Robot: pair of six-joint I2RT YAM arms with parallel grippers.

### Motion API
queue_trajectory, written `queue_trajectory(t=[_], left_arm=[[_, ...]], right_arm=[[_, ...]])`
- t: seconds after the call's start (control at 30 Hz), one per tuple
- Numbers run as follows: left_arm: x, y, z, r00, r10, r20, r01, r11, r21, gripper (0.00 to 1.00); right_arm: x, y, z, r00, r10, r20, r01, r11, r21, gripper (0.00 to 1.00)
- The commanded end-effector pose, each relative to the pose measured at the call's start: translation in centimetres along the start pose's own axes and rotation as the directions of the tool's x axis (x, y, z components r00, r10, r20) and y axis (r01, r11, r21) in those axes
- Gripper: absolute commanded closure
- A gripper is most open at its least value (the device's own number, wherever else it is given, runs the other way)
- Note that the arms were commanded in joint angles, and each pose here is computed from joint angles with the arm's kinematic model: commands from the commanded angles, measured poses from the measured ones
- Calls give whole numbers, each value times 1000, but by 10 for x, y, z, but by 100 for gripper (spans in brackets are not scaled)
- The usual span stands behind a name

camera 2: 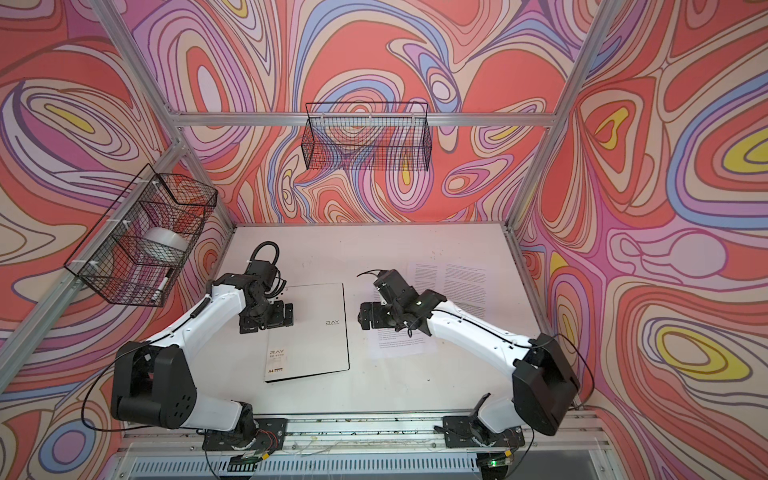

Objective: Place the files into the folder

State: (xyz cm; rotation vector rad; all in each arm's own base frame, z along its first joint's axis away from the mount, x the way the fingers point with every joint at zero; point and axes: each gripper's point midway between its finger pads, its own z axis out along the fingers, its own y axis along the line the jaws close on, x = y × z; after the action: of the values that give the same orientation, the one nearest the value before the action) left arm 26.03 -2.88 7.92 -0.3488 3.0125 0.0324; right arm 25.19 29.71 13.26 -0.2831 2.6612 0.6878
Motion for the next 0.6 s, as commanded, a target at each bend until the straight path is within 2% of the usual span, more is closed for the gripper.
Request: queue_trajectory(t=[0.0, 0.1, 0.23, 0.43, 0.57], left_arm=[[11, 8, 11, 998, -44, -42, 43, 999, -19, 0], [15, 8, 17, 997, -50, -64, 49, 999, -16, 0], [21, 1, 30, 991, -57, -118, 59, 998, 11, 0], [24, -13, 48, 974, -36, -221, 50, 997, 56, 0], [16, -24, 52, 973, -35, -228, 59, 993, 99, 0]], right_arm=[[18, 19, 19, 999, 6, -35, -7, 1000, -19, 2], [33, 25, 29, 998, 22, -51, -23, 999, -29, 1], [47, 38, 38, 994, 70, -85, -79, 990, -116, 3], [79, 49, 50, 984, 50, -171, -70, 991, -111, 2], [95, 52, 58, 976, 41, -212, -61, 994, -88, 2]])
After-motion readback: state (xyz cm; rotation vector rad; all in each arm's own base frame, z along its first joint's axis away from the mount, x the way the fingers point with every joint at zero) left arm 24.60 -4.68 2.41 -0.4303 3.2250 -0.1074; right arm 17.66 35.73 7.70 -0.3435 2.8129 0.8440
